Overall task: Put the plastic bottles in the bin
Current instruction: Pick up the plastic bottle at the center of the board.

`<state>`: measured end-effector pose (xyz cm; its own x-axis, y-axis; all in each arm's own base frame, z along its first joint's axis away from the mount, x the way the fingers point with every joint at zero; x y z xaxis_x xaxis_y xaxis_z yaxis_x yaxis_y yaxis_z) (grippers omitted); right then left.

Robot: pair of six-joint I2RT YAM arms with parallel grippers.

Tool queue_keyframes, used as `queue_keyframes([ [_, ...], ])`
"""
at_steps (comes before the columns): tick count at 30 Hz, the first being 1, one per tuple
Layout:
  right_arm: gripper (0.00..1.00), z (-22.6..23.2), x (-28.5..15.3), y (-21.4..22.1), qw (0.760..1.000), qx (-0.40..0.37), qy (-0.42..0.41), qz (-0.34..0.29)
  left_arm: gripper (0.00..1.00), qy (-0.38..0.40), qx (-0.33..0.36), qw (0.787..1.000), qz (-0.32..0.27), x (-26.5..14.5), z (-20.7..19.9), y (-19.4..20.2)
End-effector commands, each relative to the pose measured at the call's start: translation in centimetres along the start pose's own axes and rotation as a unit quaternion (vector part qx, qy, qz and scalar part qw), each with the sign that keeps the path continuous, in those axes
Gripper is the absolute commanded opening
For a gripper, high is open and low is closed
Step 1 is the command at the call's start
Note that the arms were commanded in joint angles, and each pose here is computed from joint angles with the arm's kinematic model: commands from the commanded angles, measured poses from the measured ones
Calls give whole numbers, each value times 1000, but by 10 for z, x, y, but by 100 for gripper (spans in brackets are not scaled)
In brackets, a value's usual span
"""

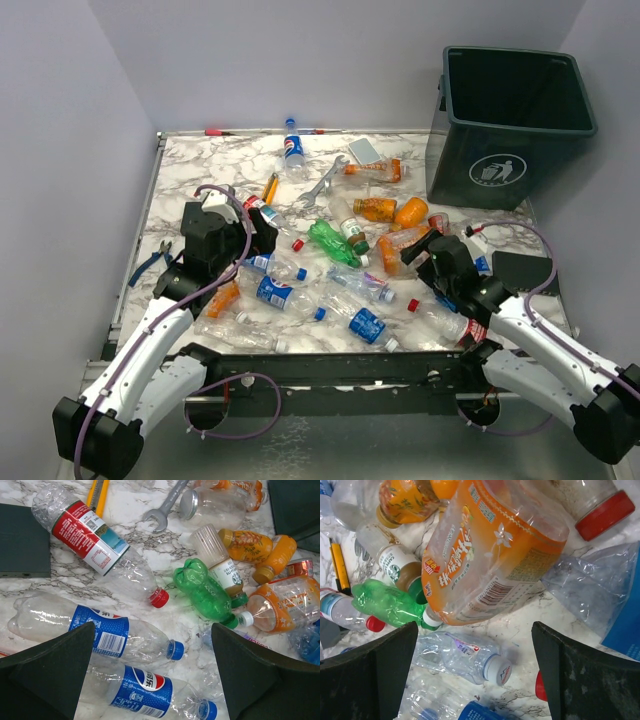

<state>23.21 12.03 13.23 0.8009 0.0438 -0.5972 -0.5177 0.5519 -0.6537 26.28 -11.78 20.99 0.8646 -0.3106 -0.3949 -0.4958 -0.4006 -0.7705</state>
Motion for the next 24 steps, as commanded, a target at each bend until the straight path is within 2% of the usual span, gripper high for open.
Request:
queue_keyframes([
  [1,100,8,13,5,997,82,-10,10,99,20,5,1000,1,-2,-6,3],
  [12,99,-19,60,16,988,135,73,6,99,17,6,1000,4,-1,-6,4],
  [24,97,-24,93,29,985,158,69,21,99,16,7,1000,11,2,-6,7],
])
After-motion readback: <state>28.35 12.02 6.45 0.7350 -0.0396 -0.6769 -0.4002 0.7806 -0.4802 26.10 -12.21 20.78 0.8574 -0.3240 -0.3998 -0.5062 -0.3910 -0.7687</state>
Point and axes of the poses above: each gripper's point midway between its finger pads, its own x axis out along the fingers, its own z axis along the line the jaws close on, y = z × x, the point moved 2 cm from there along -x, back along the fingers, and after that the axes turned 8 degrees about -x, right-handed, at the moved point
